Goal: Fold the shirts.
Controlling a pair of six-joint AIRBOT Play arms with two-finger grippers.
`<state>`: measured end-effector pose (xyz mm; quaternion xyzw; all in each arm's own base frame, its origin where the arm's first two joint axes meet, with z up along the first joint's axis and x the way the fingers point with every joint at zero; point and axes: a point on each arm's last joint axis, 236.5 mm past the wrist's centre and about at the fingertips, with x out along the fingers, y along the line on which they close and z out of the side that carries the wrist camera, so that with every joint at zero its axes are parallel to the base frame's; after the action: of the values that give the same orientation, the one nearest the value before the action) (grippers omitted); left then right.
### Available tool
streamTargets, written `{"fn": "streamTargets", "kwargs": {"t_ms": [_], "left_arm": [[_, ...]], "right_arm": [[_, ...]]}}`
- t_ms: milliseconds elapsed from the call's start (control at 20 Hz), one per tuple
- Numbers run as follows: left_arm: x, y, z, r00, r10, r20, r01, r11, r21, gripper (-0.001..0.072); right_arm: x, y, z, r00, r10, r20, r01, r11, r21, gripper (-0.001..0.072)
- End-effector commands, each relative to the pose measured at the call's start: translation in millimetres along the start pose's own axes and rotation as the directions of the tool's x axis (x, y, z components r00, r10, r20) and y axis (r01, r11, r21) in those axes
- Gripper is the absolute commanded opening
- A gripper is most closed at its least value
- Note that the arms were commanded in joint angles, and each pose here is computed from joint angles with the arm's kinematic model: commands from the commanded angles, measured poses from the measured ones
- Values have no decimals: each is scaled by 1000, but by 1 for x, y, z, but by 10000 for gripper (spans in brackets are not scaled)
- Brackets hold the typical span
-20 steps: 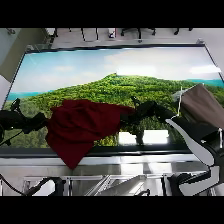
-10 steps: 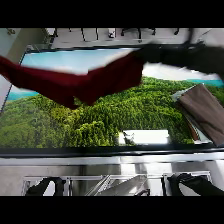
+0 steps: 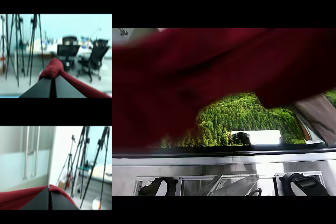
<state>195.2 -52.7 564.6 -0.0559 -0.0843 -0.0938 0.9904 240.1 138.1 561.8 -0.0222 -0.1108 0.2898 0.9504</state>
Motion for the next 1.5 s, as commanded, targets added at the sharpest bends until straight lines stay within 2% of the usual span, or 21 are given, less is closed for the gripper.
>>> {"fn": "streamTargets", "kwargs": {"t_ms": [0,100,200,350,500,650,750,800,850,900,1050,1150,1300,1350,1450], "left_arm": [[49,25,-62,980,-26,-195,7,995,-97,11],[100,35,-130,932,-99,-349,35,982,-185,11],[153,42,-217,859,-140,-492,28,973,-228,11],[212,61,-371,709,-91,-700,-49,983,-178,11],[235,77,-526,533,-84,-842,-125,976,-176,11],[236,91,-634,385,-93,-918,-188,966,-177,11],[238,92,-667,313,-111,-943,-199,963,-180,12],[242,92,-670,296,-121,-948,-193,964,-183,139],[247,93,-663,287,-129,-949,-186,964,-187,492],[253,97,-648,290,-133,-948,-181,965,-191,709],[263,133,-582,314,-119,-942,-177,967,-181,708],[245,171,-556,285,-104,-953,-212,963,-168,707],[171,216,-582,93,-151,-984,-299,939,-172,708],[145,224,-600,28,-181,-983,-335,925,-180,708],[117,241,-633,-5,-209,-978,-397,898,-190,708]], "right_arm": [[42,-21,-59,986,8,-169,1,999,54,19],[88,-39,-130,943,44,-330,2,990,138,19],[129,-56,-218,865,97,-493,21,973,228,19],[171,-77,-370,699,176,-694,131,921,366,19],[185,-81,-504,547,254,-798,254,858,447,19],[187,-68,-588,472,341,-813,325,789,520,19],[194,-58,-608,483,393,-782,348,734,584,21],[196,-57,-608,493,406,-770,353,716,603,52],[196,-63,-604,502,401,-766,367,703,609,255],[192,-73,-595,511,391,-766,390,689,612,385],[149,-116,-553,483,395,-782,435,666,606,386],[96,-136,-529,397,425,-814,479,660,579,350],[15,-148,-525,259,405,-877,590,652,476,348],[-6,-144,-529,252,397,-882,622,632,462,348],[-49,-130,-540,266,368,-891,687,576,444,348]]}}
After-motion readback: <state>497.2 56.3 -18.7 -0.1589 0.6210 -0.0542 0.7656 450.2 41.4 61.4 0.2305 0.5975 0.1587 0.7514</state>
